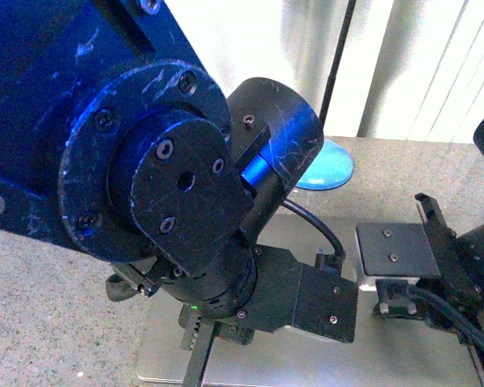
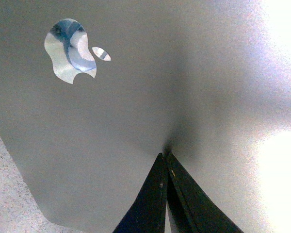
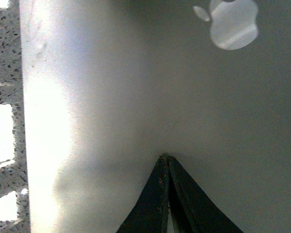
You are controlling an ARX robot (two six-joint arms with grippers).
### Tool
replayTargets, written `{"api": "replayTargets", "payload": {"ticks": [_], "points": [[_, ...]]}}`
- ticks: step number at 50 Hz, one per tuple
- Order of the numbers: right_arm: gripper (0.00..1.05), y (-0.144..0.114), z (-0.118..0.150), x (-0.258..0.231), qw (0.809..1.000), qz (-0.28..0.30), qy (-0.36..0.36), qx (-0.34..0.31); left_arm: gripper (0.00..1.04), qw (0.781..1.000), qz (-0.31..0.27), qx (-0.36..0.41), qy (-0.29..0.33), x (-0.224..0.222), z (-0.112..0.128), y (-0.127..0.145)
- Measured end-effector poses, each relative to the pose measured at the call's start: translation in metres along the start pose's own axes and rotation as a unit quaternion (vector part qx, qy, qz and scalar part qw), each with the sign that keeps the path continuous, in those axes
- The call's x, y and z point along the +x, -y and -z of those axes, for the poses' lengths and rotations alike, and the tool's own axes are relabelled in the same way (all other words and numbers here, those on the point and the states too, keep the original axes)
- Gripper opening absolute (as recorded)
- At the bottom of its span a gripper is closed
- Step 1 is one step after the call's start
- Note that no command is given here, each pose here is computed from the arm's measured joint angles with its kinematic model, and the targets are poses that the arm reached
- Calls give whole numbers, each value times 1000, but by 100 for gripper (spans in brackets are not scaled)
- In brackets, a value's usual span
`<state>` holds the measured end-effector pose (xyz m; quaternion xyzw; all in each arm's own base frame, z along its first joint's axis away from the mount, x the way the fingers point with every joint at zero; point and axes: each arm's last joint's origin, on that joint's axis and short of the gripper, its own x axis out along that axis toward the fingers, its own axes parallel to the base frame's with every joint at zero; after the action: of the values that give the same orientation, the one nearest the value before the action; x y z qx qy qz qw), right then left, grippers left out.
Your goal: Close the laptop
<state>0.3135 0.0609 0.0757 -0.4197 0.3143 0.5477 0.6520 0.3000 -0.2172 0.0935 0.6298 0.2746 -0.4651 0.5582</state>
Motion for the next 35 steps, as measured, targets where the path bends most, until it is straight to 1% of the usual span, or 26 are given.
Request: {"api": "replayTargets", "payload": {"ticks": [28,32,35], "points": [[3,-2,0,0,1000,3,4,5,4,1000,-7,-7,3,-2,3,0],[3,-2,-2,-3,1000,6,10,7,4,1000,-17,-14,7,-6,4,-4],[3,1,-5,-8,1000,16,22,7,4,999,-34,-24,15,-12,7,-9]]}}
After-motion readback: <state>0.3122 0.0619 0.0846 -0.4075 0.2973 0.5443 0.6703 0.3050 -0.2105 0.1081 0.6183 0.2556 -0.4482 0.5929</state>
